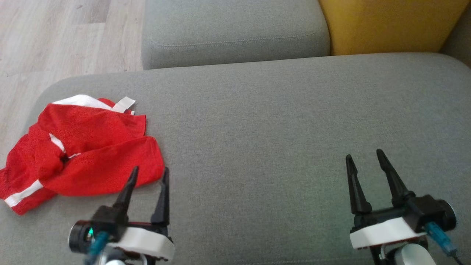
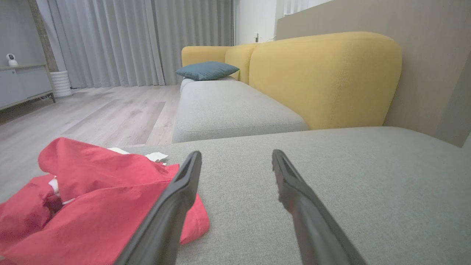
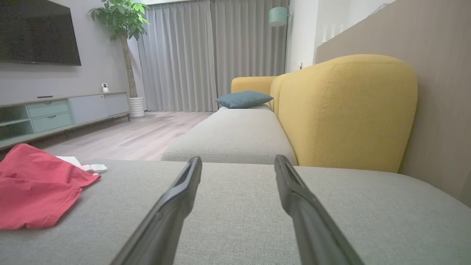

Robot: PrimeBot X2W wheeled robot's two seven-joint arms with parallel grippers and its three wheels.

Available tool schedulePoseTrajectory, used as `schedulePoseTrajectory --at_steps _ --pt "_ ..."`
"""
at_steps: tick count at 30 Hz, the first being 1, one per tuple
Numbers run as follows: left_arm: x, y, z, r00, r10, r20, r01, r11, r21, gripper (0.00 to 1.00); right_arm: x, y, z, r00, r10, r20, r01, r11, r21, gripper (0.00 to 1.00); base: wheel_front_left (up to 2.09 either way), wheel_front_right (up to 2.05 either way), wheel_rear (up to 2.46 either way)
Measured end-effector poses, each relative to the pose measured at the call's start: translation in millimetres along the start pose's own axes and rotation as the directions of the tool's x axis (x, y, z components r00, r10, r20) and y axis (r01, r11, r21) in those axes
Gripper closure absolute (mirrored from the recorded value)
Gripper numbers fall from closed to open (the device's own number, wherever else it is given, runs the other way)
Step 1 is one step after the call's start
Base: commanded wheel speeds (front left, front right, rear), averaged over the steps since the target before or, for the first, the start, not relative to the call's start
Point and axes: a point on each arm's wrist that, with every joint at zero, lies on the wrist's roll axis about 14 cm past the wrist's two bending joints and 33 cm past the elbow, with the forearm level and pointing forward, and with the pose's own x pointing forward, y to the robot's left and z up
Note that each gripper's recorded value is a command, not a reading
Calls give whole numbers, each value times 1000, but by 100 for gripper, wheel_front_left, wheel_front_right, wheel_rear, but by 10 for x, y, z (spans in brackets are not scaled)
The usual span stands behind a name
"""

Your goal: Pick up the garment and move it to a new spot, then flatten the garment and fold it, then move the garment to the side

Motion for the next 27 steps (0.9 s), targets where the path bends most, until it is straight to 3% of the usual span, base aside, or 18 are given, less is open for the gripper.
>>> schedulePoseTrajectory --at_steps 8,19,27 --pt "-11 188 21 996 85 2 -84 983 -164 0 -23 -85 -74 999 -48 -15 50 988 147 0 0 0 0" --pt "-67 93 -225 996 53 -76 -65 983 -170 0 -97 -65 -340 994 -57 -97 78 970 230 0 0 0 0" --pt "-72 98 -245 995 56 -83 -70 982 -177 0 -96 -63 -362 993 -57 -104 79 970 231 0 0 0 0"
